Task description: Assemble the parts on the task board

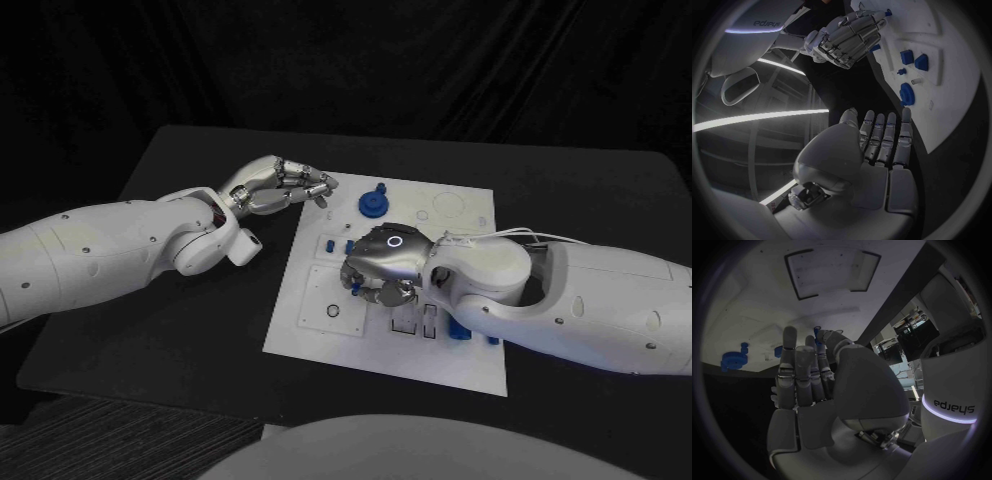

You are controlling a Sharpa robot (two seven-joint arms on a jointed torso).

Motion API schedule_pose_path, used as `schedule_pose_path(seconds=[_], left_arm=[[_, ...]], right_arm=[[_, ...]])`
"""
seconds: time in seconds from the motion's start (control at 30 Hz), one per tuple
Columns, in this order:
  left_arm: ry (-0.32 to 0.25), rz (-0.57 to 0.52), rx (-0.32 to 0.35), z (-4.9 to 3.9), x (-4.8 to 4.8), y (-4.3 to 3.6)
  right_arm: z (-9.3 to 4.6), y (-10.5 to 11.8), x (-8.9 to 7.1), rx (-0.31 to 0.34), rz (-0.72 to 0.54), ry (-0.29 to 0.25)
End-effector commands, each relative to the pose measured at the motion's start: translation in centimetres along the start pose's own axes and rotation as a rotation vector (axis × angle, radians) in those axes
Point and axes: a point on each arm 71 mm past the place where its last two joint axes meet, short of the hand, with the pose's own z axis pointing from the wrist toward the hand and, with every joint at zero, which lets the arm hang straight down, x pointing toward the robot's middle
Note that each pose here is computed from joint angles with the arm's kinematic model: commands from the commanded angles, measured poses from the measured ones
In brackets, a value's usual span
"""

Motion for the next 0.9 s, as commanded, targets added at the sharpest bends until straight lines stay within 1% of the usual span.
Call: schedule_pose_path(seconds=[0.03,0.57,0.9], left_arm=[[0.008,-0.014,0.01,0.03,0.19,-0.09],[0.01,-0.015,0.007,0.08,0.23,-0.07],[0.012,-0.016,0.006,0.11,0.26,-0.05]], right_arm=[[0.02,-0.02,0.23,0.011,-0.007,0.017],[0.04,0.23,0.33,0.003,-0.003,0.018],[0.02,0.2,0.66,0.007,0.001,0.029]])
